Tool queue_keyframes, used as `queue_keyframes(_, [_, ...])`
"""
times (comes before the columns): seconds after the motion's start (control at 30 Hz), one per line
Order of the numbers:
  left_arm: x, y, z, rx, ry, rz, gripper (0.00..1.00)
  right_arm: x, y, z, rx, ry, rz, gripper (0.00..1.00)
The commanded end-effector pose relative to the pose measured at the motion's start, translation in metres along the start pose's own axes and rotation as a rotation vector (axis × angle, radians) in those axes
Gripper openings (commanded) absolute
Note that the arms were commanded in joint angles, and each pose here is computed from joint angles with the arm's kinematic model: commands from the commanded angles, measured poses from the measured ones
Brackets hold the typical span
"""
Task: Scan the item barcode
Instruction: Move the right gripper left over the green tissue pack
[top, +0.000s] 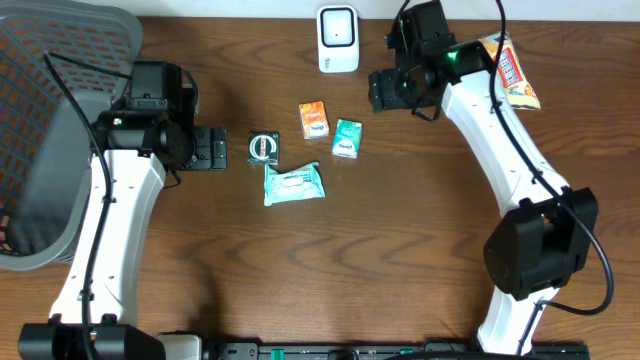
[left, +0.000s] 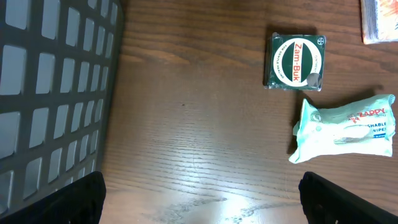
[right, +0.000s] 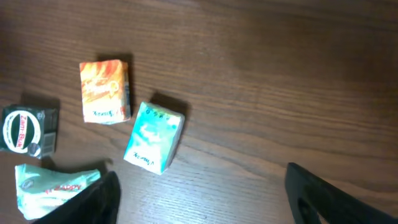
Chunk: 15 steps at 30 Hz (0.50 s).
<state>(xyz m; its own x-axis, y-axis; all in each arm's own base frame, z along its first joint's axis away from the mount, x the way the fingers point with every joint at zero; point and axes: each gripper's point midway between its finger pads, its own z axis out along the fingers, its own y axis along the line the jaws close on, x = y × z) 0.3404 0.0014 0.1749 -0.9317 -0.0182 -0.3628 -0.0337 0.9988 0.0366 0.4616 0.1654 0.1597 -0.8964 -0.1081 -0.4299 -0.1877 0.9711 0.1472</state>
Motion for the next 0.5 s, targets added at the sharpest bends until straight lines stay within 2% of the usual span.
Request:
queue_keyframes(0.0, [0.003,0.001,0.003,-0.01,0.013,0.008,0.98,0.001,0.01,-0.005,-0.021,-0.005,-0.006,0.71])
queue_keyframes(0.07, [0.003,0.001,0.003,-0.01,0.013,0.008,0.98,0.003,0.01,-0.005,-0.019,0.003,0.018,0.58])
queue_keyframes(0.13, [0.003,0.001,0.003,-0.01,0.013,0.008,0.98,0.005,0.01,-0.005,-0.018,0.012,0.06,0.5])
queue_keyframes(0.3, [0.003,0.001,0.003,-0.01,0.013,0.008,0.98,0.011,0.011,-0.001,-0.016,0.031,0.163,0.49])
queue_keyframes(0.47, [0.003,0.001,0.003,-0.01,0.013,0.008,0.98,0.027,0.019,0.015,-0.022,0.065,0.157,0.48])
